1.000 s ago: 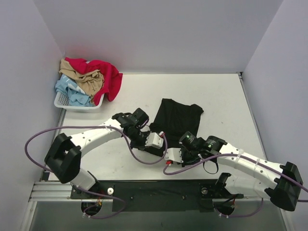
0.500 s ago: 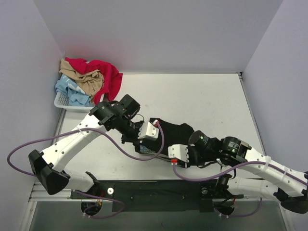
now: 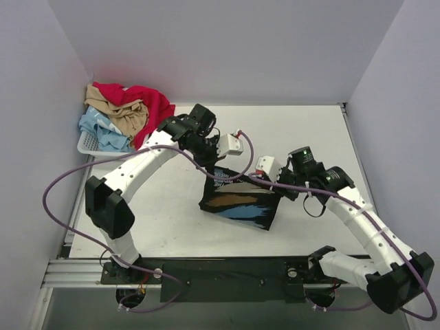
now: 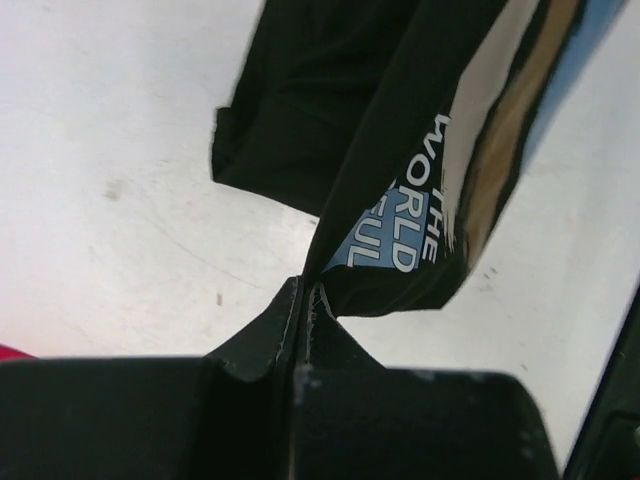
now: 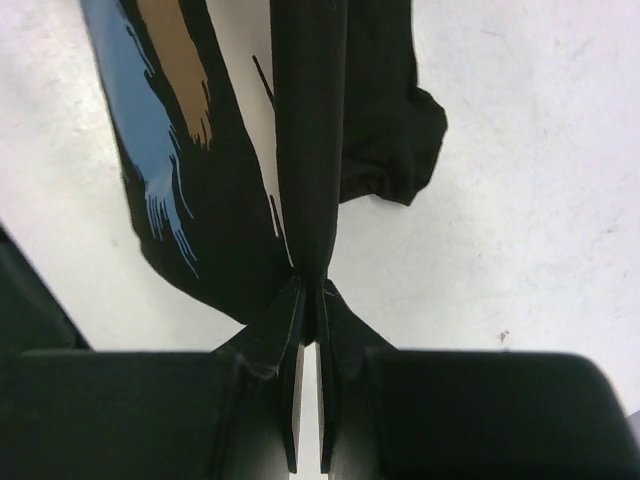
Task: Fold and stack the t-shirts
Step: Fold the long partially folded tshirt into a neat square
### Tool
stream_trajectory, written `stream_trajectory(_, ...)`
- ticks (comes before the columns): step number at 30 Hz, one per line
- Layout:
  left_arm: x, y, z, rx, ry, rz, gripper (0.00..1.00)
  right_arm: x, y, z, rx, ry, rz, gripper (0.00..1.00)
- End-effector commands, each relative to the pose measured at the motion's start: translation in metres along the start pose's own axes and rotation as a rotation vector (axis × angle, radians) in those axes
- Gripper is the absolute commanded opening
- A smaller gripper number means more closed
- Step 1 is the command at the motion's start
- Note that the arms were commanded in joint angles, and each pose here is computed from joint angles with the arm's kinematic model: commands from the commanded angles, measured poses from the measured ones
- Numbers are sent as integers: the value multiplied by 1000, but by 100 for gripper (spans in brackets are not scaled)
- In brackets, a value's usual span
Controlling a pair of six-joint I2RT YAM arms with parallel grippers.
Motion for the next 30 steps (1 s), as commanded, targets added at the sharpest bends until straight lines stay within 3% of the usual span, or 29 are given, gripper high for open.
stream_trajectory(1, -3, 13, 64, 26, 159, -3, 0, -8, 2, -30, -59, -15, 0, 0)
stream_trajectory(12, -67, -13, 130, 142, 207, 122, 0, -55, -10, -94, -176, -11, 88, 0)
stream_trajectory(26, -122, -55, 144, 162, 197, 264, 0, -108, -30, -134, -258, -4, 188, 0)
stream_trajectory(28, -127, -58, 148, 161, 209, 272, 12, -114, -30, -143, -279, -37, 191, 14)
stream_trajectory(29, -129, -59, 150, 166, 218, 275, 30, -118, -33, -146, -298, -49, 204, 29)
stream_trajectory(30, -128, -58, 154, 165, 240, 270, 36, -118, -31, -159, -337, -119, 206, 31)
Point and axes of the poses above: each gripper's point midway between its finger pads, its own x axis back along the fingers, its own z axis along the line the jaws close on, y = z × x, the point moved 1 cm from there along x, back along the fingers, and after that the axes turned 10 degrees about -x, right-handed, at the moved point
